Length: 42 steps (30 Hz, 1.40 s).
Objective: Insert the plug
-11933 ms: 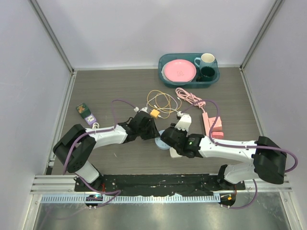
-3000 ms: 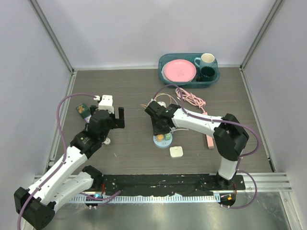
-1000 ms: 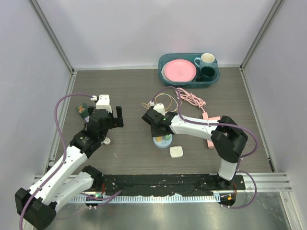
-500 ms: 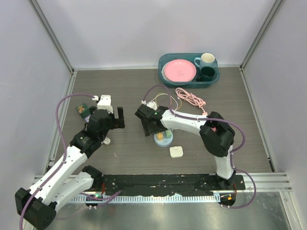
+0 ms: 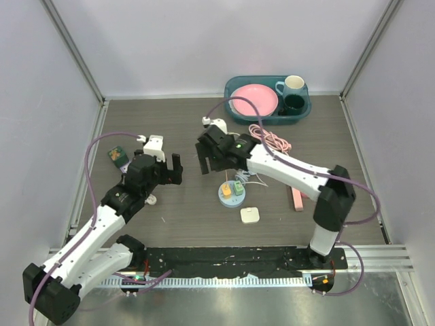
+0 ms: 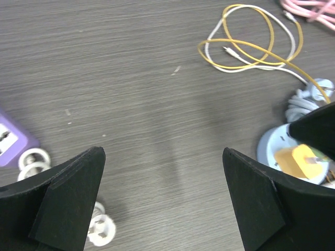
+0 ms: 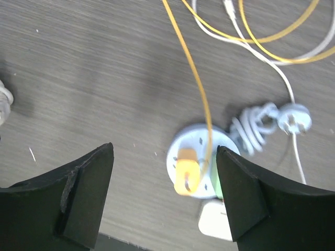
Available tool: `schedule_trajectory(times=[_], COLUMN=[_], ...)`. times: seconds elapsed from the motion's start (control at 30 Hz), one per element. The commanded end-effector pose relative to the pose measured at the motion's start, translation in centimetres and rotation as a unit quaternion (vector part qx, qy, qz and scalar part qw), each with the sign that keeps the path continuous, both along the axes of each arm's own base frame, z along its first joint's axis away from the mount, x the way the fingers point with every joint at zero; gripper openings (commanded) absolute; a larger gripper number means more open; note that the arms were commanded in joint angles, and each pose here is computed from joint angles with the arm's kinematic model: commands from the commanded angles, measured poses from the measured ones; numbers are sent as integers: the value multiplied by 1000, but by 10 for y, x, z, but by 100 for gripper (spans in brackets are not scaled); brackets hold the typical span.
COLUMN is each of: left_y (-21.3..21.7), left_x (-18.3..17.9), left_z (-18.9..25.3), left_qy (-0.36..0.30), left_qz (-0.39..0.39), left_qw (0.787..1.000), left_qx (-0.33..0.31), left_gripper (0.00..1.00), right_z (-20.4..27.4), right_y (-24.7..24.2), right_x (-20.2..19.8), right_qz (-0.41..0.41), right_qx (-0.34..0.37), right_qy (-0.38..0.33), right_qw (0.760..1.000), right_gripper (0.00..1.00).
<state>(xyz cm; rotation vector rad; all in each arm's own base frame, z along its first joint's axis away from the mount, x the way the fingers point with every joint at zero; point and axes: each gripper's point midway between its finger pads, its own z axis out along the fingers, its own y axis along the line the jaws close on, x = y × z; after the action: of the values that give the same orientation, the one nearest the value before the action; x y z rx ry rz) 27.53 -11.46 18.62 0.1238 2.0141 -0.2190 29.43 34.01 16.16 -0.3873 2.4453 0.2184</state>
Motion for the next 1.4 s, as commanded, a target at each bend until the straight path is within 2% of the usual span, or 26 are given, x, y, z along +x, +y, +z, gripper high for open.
schedule_trajectory(times=[0.0, 0.03, 0.1, 0.13, 0.2, 0.27, 0.4, 0.47, 0.6, 0.73, 0.83, 0.9, 0.97, 1.0, 1.07, 1.13, 1.17, 1.2, 1.27, 1.3, 1.37], left_y=[-32, -37, -53, -59, -76, -91, -120, -136, -162, -169, -161, -149, -133, -128, -117, -105, -102, -96, -89, -85, -77], left_x=[1, 1, -3, -3, -8, -10, -16, -19, -24, -25, -21, -13, -4, -2, -2, 0, 0, 0, -2, -4, -5], left_z=[11, 11, 15, 17, 21, 20, 15, 12, 11, 13, 17, 18, 12, 13, 11, 13, 14, 14, 20, 16, 21], left_qy=[-20, -17, -15, -14, -14, -9, 14, 32, 50, 48, 35, 23, 29, 29, 37, 36, 36, 35, 25, 29, 19], left_qz=[-81, -93, -134, -149, -193, -224, -281, -308, -343, -348, -326, -293, -246, -231, -210, -180, -173, -158, -144, -138, -122], left_qw=[996, 995, 989, 987, 978, 971, 955, 946, 932, 931, 941, 953, 968, 972, 977, 983, 984, 987, 989, 990, 992], left_qx=[-35, -39, -58, -65, -81, -87, -98, -101, -104, -100, -90, -73, -48, -42, -28, -19, -18, -14, -19, -16, -17], left_gripper=[100, 100, 100, 100, 100, 100, 100, 100, 100, 100, 100, 100, 100, 100, 100, 100, 100, 100, 100, 100, 100], right_z=[32, 15, 26, 8, 19, 2, -11, -31, -46, -74, -91, -87, -109, -98, -115, -98, -116, -95, -100, -98, -96], right_y=[-50, -70, -88, -108, -126, -157, -180, -180, -164, -147, -132, -115, -102, -89, -69, -38, -22, -2, 21, 39, 54], right_x=[-10, -10, -16, -17, -19, -17, -5, -8, 11, 31, 45, 55, 53, 66, 64, 78, 72, 88, 87, 104, 106], right_qz=[-68, -101, -123, -158, -185, -243, -291, -298, -284, -269, -248, -212, -177, -156, -119, -70, -53, -25, 13, 30, 55], right_qx=[50, 49, 92, 92, 135, 147, 225, 251, 287, 281, 281, 294, 263, 264, 237, 248, 233, 246, 226, 228, 221], right_qy=[-5, 14, 19, 38, 27, 39, 47, 84, 90, 124, 145, 159, 190, 179, 200, 190, 212, 192, 201, 192, 200], right_qw=[996, 994, 988, 982, 973, 958, 929, 917, 911, 913, 916, 918, 929, 935, 943, 947, 948, 950, 953, 954, 953], right_gripper=[81, 81, 80, 80, 80, 80, 81, 81, 81, 81, 81, 81, 81, 81, 81, 81, 81, 81, 81, 81, 81])
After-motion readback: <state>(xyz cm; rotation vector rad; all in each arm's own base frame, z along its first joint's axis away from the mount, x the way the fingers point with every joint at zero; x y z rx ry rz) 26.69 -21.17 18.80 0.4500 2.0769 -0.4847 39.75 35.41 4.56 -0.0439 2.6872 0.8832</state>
